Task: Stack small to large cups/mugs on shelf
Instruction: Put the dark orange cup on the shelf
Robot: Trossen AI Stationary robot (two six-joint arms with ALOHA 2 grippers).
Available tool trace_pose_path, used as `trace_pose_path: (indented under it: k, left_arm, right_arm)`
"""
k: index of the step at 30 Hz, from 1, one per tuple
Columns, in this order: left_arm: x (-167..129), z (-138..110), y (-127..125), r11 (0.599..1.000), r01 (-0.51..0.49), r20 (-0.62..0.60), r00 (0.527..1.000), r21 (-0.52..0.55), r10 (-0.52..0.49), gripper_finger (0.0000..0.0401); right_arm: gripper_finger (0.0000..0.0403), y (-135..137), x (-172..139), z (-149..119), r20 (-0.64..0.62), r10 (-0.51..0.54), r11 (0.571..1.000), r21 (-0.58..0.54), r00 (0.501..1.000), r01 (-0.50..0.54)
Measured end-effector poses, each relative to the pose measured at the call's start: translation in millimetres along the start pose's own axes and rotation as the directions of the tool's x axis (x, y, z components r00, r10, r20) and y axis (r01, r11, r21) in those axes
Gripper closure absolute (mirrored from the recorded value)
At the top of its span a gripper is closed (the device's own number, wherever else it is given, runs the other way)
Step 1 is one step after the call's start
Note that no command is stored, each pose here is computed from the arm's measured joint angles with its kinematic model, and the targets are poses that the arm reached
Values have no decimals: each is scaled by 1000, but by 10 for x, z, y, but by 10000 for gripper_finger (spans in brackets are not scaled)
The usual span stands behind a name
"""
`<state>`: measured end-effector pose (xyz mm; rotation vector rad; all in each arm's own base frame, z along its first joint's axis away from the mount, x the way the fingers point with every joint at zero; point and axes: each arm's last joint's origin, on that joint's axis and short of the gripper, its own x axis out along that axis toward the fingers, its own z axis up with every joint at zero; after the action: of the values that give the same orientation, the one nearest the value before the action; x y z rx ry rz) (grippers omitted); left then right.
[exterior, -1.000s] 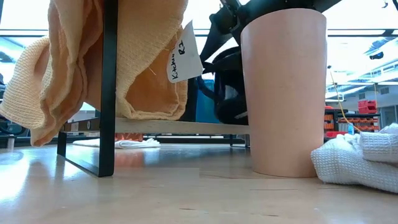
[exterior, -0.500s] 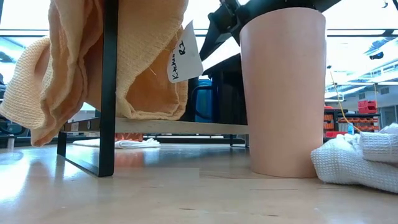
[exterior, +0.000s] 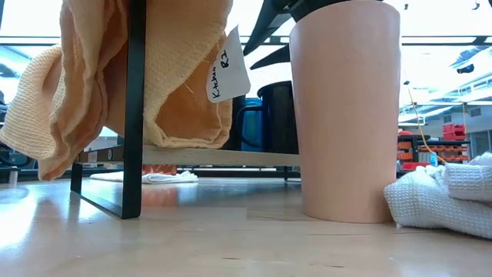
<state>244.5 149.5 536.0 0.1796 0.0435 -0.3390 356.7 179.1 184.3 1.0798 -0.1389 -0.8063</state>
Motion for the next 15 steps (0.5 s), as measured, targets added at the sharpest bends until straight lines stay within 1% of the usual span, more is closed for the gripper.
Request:
trace_pose_path:
  k: [5, 10, 12, 15]
  left_arm:
    - [1, 0, -1, 1000, 0, 0, 1000, -1, 0, 319]
    - [0, 0, -1, 1000, 0, 0, 1000, -1, 0, 317]
    - [0, 1, -1, 1000, 0, 0, 1000, -1, 0, 319]
    - [0, -1, 0, 1000, 0, 0, 1000, -1, 0, 322]
  right_arm:
    - [321, 120, -88, 108, 1, 24, 1000, -9, 1000, -23]
    - [321, 311, -325, 285, -20, 71, 994, -79, 997, -72]
    - [321, 378, -438, 355, -66, 86, 987, -129, 994, -94]
    - [321, 419, -619, 421, -211, 85, 968, -213, 974, -131]
